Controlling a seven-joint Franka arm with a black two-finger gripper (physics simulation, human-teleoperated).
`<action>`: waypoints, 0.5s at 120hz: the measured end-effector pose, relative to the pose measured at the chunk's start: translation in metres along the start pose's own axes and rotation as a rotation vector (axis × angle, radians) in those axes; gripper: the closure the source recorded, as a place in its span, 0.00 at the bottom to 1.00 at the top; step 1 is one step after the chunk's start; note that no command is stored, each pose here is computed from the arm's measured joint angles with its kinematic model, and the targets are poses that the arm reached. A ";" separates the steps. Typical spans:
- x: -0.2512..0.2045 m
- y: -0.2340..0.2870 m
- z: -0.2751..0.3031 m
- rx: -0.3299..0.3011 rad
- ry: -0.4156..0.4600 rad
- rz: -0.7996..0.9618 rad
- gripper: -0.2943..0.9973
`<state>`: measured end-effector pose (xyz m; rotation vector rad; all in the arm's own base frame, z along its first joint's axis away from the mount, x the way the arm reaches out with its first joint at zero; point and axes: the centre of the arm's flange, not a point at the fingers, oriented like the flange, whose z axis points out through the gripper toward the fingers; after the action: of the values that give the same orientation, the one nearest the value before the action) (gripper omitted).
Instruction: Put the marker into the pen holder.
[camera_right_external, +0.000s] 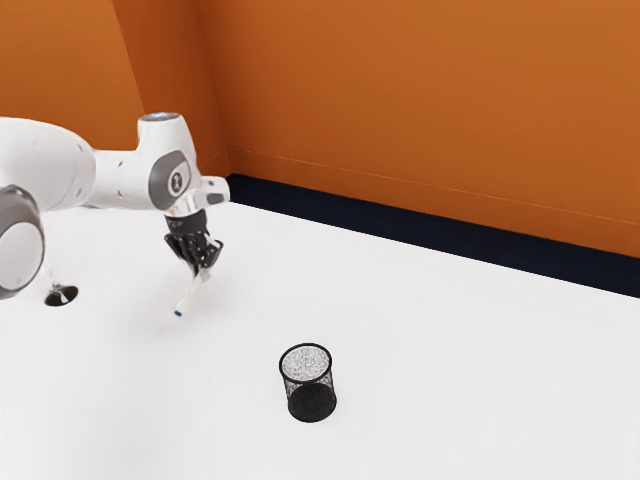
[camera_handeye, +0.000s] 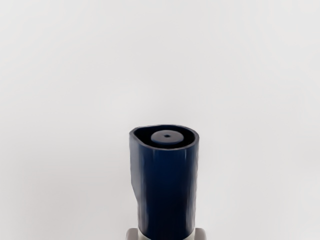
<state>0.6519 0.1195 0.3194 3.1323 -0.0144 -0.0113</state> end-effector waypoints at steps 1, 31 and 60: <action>0.000 0.003 -0.003 -0.001 0.008 0.005 0.80; -0.033 0.094 -0.078 -0.031 0.293 0.128 0.80; -0.058 0.199 -0.119 -0.060 0.501 0.286 0.80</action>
<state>0.5928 -0.0783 0.4406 2.9442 -0.4437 0.7493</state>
